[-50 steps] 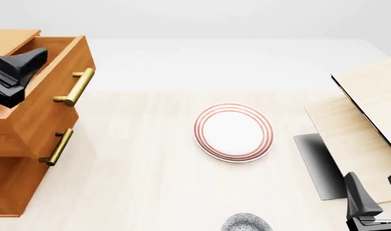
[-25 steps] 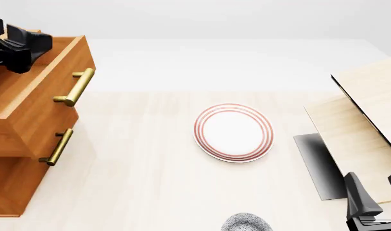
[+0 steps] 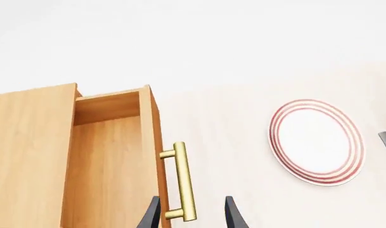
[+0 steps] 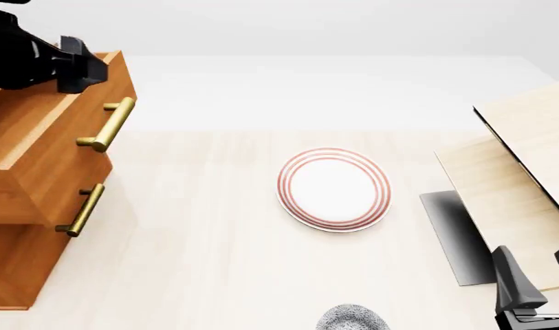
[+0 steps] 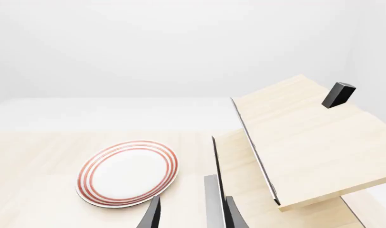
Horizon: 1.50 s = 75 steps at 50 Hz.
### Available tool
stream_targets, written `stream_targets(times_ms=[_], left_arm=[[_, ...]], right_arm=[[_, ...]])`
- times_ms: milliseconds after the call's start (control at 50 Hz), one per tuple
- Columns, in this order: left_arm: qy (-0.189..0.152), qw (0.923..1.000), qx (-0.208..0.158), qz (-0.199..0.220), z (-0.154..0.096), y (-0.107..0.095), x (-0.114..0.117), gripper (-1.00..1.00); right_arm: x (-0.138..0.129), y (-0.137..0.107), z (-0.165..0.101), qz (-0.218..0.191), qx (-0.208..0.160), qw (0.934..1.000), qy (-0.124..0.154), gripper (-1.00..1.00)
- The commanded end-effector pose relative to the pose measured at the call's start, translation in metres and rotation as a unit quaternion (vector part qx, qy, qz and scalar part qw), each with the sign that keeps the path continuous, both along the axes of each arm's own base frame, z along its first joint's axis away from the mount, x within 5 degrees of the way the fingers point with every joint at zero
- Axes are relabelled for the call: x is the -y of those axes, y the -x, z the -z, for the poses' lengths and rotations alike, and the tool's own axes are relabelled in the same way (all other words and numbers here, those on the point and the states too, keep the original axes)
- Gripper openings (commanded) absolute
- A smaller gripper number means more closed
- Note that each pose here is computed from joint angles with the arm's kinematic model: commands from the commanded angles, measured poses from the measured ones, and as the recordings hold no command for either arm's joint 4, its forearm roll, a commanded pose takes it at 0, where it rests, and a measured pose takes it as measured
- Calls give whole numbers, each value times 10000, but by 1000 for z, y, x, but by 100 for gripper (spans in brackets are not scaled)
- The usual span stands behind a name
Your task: Open the top drawer of the cabinet and put the bowl in it.
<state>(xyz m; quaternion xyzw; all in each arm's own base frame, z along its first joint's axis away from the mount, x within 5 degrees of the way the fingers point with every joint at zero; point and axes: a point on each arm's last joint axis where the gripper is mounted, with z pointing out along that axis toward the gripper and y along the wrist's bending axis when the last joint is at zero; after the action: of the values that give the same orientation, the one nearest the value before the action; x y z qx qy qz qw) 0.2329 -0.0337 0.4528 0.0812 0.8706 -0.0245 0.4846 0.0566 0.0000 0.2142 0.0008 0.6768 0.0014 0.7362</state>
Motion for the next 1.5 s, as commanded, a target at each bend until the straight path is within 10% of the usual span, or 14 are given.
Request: stream_targets(times_ms=[20,1500], left_arm=[[161,9974,-670,-189,19,-24,3,100],[492,9908,-850,-932,16,-30,-23,100]], right_arm=[[0,0,0,2,4,10000,4,100],[0,0,0,1,2,10000,5,100]])
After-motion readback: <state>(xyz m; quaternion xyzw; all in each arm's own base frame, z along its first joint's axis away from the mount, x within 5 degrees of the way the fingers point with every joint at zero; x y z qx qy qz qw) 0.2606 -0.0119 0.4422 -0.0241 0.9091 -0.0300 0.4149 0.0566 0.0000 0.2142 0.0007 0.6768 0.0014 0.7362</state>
